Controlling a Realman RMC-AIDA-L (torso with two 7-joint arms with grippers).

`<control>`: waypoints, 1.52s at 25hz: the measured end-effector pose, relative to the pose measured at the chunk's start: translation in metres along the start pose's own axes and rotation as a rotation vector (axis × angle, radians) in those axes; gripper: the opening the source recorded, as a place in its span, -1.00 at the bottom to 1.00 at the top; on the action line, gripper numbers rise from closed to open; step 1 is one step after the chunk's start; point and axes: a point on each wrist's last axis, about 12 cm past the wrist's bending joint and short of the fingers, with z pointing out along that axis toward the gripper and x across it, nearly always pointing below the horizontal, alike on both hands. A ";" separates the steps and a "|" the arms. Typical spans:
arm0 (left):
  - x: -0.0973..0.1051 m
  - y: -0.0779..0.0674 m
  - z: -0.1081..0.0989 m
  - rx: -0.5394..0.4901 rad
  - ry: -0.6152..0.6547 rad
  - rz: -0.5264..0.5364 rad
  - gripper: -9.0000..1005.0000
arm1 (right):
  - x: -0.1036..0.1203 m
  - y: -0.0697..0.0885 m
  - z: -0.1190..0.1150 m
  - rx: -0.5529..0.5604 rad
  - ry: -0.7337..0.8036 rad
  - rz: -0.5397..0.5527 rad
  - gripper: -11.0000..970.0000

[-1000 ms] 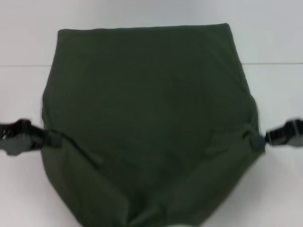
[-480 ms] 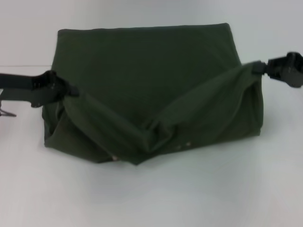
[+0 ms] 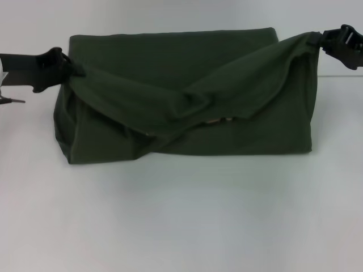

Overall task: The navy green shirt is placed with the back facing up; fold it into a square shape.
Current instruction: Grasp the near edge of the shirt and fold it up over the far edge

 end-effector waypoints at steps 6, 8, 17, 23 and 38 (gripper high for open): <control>-0.004 0.001 0.014 -0.062 -0.108 -0.006 -0.94 | 0.004 -0.013 0.015 0.106 -0.066 -0.021 -0.92; -0.005 0.001 0.018 -0.081 -0.130 -0.004 -0.94 | 0.006 -0.018 0.019 0.153 -0.082 -0.032 -0.92; -0.005 0.000 0.034 -0.165 -0.209 0.034 -0.94 | 0.012 -0.016 0.050 0.311 -0.060 -0.173 -0.91; -0.004 0.003 0.038 -0.203 -0.250 0.041 -0.94 | 0.015 -0.014 0.057 0.338 -0.050 -0.212 -0.91; 0.003 -0.012 0.048 -0.187 -0.271 0.083 -0.94 | 0.017 0.017 0.085 0.237 -0.003 -0.382 -0.90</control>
